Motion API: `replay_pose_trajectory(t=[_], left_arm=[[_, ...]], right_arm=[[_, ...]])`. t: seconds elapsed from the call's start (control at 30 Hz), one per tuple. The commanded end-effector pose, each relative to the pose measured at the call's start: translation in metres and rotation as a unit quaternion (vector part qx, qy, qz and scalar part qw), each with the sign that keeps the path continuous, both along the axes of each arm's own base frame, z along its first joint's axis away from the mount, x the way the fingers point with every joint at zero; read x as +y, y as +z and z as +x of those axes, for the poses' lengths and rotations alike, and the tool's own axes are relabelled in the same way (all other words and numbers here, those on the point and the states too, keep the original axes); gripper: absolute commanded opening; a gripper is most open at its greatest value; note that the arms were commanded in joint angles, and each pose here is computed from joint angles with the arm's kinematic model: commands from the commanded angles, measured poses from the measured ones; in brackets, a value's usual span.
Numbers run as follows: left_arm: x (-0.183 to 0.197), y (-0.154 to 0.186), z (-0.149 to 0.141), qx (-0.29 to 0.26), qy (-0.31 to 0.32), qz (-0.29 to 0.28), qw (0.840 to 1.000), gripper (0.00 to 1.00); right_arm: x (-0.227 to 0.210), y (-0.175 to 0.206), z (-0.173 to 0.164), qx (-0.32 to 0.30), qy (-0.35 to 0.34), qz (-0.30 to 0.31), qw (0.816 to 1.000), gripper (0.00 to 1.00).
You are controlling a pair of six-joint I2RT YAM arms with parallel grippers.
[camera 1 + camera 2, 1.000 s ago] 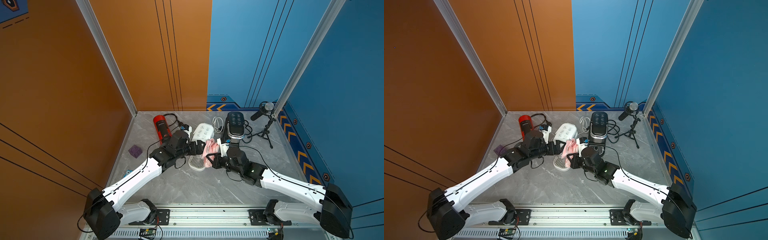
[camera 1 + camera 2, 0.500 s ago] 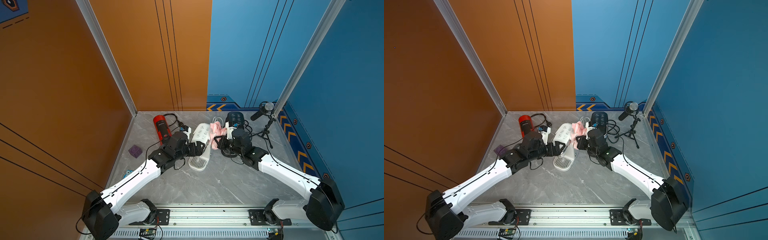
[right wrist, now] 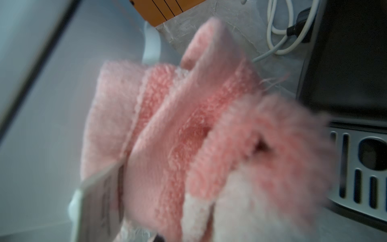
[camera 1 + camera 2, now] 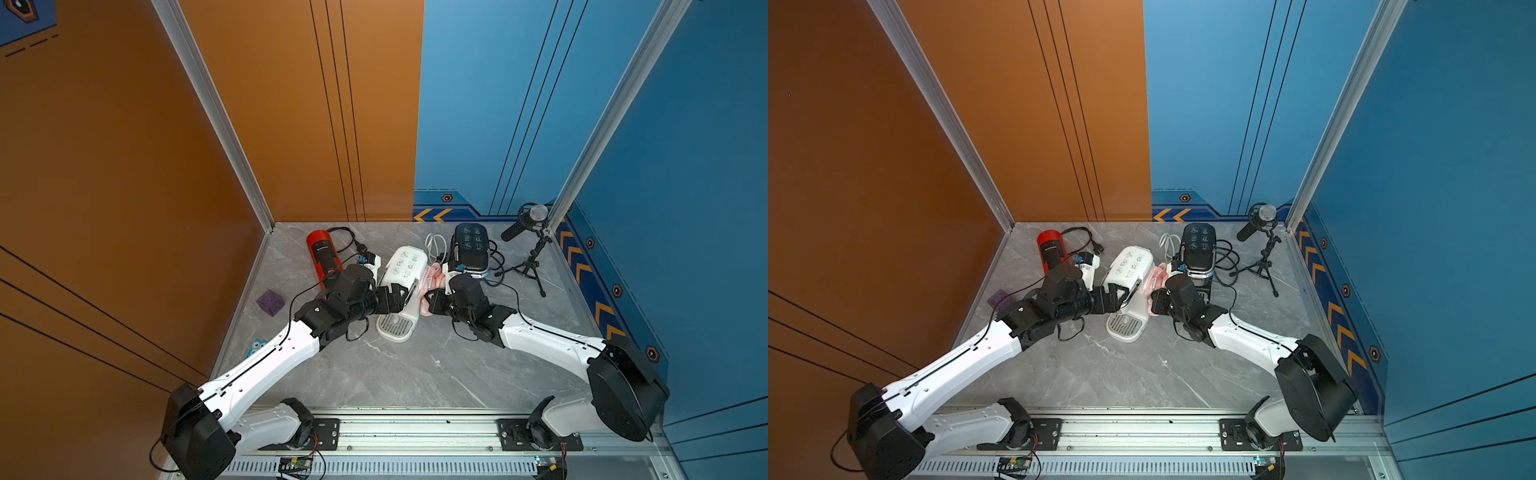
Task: Wipe the surface of a coffee machine
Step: Wipe the dirt from the surface of the coffee machine.
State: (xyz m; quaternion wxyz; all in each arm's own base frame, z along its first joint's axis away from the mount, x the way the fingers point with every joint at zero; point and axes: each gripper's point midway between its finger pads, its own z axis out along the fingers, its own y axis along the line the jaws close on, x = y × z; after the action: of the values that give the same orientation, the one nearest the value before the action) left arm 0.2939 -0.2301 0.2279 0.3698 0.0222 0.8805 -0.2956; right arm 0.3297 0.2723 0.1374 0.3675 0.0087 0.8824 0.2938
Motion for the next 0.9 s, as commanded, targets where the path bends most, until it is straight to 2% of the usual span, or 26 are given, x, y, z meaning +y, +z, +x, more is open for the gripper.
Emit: replay_pose_trajectory(t=[0.0,0.47,0.57,0.87], left_arm=[[0.031,-0.053,-0.012,0.071,0.024,0.089,0.993,0.93],[0.031,-0.050,-0.009,0.069,0.018,0.087,0.994,0.93],[0.031,-0.047,-0.009,0.066,0.017,0.084,0.994,0.93],[0.033,-0.047,-0.010,0.066,0.018,0.082,0.994,0.93]], right_arm=[[0.012,-0.006,-0.001,-0.020,0.008,-0.005,1.000,0.00],[0.026,-0.080,-0.013,0.010,0.015,-0.057,0.998,0.00],[0.030,-0.060,-0.017,-0.009,0.021,-0.058,0.998,0.00],[0.024,0.053,-0.014,-0.104,0.014,-0.049,0.993,0.00]])
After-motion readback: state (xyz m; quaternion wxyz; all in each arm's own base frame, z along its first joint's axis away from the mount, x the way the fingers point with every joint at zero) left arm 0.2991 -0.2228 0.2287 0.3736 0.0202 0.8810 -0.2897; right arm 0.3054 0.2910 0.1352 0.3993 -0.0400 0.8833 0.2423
